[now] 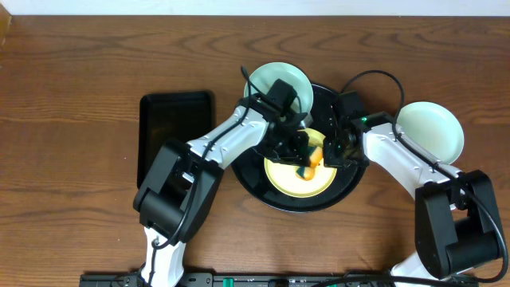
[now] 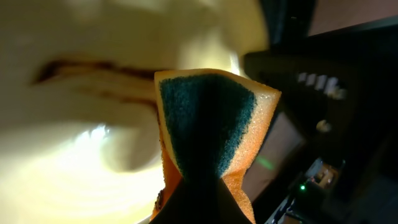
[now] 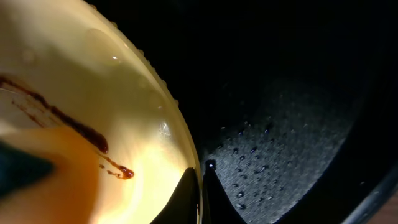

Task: Clean dirty plates on tray and stack at the side
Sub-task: 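Scrub the yellow plate with the sponge in the left gripper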

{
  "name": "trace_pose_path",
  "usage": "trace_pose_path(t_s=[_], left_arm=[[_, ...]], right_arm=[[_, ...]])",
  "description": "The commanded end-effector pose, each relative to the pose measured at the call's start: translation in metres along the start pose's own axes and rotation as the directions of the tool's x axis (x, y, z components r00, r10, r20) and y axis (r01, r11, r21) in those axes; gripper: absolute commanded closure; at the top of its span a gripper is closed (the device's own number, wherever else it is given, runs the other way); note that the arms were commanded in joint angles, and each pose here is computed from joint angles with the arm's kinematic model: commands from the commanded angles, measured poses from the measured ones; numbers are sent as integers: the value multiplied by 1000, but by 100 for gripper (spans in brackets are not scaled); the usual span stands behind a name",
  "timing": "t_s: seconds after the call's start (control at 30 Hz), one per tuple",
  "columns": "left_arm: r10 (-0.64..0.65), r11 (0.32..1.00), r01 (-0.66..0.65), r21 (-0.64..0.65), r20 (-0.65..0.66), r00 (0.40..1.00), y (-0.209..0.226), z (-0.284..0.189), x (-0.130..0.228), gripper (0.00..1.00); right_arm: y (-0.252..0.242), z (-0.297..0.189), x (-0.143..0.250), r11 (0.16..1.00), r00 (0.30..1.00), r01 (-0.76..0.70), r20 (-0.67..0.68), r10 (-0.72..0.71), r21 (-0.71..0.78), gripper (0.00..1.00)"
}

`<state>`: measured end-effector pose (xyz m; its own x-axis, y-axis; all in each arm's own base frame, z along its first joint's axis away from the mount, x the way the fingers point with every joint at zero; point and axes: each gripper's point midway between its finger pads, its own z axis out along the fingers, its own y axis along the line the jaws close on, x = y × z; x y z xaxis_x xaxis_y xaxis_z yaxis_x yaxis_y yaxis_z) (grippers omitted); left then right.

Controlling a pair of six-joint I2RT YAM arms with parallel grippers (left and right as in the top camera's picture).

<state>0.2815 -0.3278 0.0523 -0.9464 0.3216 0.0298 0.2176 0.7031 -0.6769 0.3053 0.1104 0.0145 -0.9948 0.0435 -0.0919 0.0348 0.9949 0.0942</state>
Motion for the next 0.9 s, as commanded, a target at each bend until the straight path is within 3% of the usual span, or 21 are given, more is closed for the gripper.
trace_pose_path(t_s=[0.0,0.43,0.63,0.87], left_arm=[[-9,999,9,38,-11,1000,-10,3,2,92],[-54,998,54,-18,-36,998,6,31,4,92],[-81,984,79,-161,-2,997,37,34,0,92],[-102,964,115,-241,67,993,63,20,-14,92]], right_arm=[[11,-1,0,993,995,-96,-25,95,-63,99],[12,-1,2,991,993,-115,-40,112,-72,99],[12,-1,4,991,993,-116,-45,113,-69,99],[5,-1,8,993,992,-117,-57,115,-32,99]])
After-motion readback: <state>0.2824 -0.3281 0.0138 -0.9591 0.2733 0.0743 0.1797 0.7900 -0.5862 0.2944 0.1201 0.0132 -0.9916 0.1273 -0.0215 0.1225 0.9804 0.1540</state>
